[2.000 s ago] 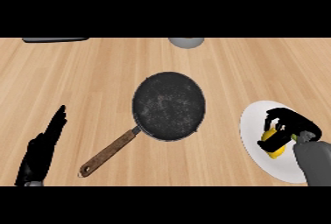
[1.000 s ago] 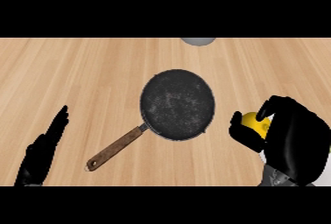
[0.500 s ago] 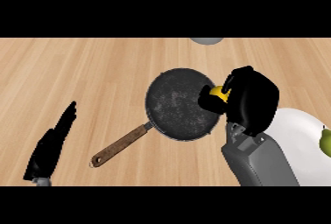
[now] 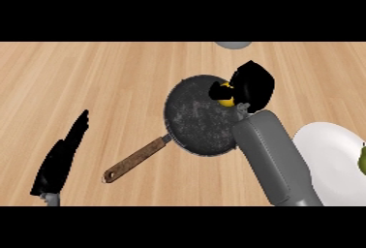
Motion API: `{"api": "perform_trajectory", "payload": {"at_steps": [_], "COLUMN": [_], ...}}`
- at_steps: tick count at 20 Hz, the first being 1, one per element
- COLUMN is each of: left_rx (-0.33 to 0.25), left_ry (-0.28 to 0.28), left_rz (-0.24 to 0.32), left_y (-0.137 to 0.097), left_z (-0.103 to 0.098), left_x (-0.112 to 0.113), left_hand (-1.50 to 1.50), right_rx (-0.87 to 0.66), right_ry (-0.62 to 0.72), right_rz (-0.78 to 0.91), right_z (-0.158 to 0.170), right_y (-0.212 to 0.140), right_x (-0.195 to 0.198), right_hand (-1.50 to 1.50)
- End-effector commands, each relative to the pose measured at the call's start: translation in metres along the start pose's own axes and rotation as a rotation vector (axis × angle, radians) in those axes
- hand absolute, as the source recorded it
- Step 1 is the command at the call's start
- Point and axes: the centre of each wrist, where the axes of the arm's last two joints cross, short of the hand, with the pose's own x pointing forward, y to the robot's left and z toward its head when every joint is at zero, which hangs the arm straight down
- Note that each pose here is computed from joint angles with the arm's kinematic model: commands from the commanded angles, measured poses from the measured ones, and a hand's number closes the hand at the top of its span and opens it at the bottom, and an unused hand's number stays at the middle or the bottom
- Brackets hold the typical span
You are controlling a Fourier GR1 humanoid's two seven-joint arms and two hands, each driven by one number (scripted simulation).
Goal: Pick the lemon from the plate and place it in the pan
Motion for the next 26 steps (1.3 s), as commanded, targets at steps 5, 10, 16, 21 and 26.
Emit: {"api": "perform_trajectory", "payload": {"at_steps": [5, 10, 16, 21, 26], "left_rx": [-0.018, -0.039, 0.001, 0.0, 0.043], "left_ry": [-0.028, -0.022, -0.023, 0.0, 0.029], "left_rz": [-0.01, 0.006, 0.002, -0.001, 0.006], "left_y": [-0.003, -0.007, 0.002, 0.011, 0.002], "left_z": [0.0, -0.007, -0.011, -0.006, 0.005], "left_x": [0.002, 0.008, 0.005, -0.003, -0.021], "left_hand": [0.0, 0.0, 0.0, 0.0, 0.0], "right_rx": [0.187, 0.204, -0.067, -0.252, -0.381], "right_ry": [0.255, 0.287, 0.144, 0.233, 0.32], "right_rz": [-0.297, -0.484, -0.635, -0.758, -0.83], "right_z": [-0.037, -0.037, -0.037, -0.047, -0.051], "right_y": [0.027, 0.045, 0.043, 0.043, 0.042], "right_x": [-0.018, -0.025, -0.007, -0.014, -0.045], "right_hand": [1.5, -1.5, -1.5, -1.5, -1.5]}}
